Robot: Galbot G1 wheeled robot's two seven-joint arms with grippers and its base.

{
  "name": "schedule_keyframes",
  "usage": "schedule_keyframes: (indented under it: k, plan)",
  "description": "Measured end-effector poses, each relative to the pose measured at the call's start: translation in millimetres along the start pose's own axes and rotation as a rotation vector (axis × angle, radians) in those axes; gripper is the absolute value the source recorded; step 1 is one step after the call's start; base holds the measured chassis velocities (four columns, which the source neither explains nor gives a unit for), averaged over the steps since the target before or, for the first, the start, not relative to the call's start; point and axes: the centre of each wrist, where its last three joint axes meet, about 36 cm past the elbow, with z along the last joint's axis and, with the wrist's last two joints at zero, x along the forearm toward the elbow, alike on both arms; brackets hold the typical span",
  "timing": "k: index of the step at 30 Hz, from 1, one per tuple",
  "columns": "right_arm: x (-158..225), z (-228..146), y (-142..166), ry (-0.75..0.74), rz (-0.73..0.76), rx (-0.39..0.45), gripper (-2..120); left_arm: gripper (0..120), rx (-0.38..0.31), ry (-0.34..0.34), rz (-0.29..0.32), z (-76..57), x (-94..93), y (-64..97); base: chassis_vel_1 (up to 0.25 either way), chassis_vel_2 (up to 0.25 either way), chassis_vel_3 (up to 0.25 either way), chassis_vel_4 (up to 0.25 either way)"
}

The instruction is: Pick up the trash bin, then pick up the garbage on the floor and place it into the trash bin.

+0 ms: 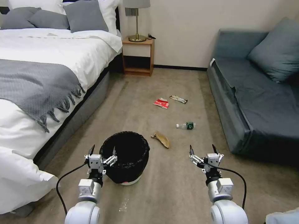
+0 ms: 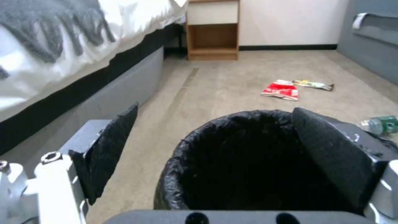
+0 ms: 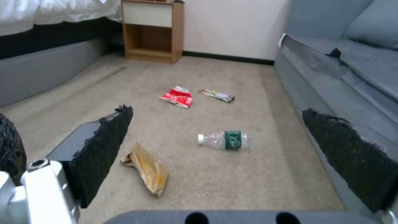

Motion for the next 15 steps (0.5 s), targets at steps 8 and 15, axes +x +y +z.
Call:
schedule_keyframes:
  k: [8,15]
  plan:
    - [-2,-44,-26,0.047,0.083,-0.113,100,100,0.04,0.074,-0.156,-44.9,-22.9,14.9,0.0,0.0,0.0,0.0]
    - [1,-86,-45,0.1,0.112,-0.204,100,100,0.052,0.14,-0.262,-82.1,-35.6,24.9,0.0,0.0,0.0,0.0]
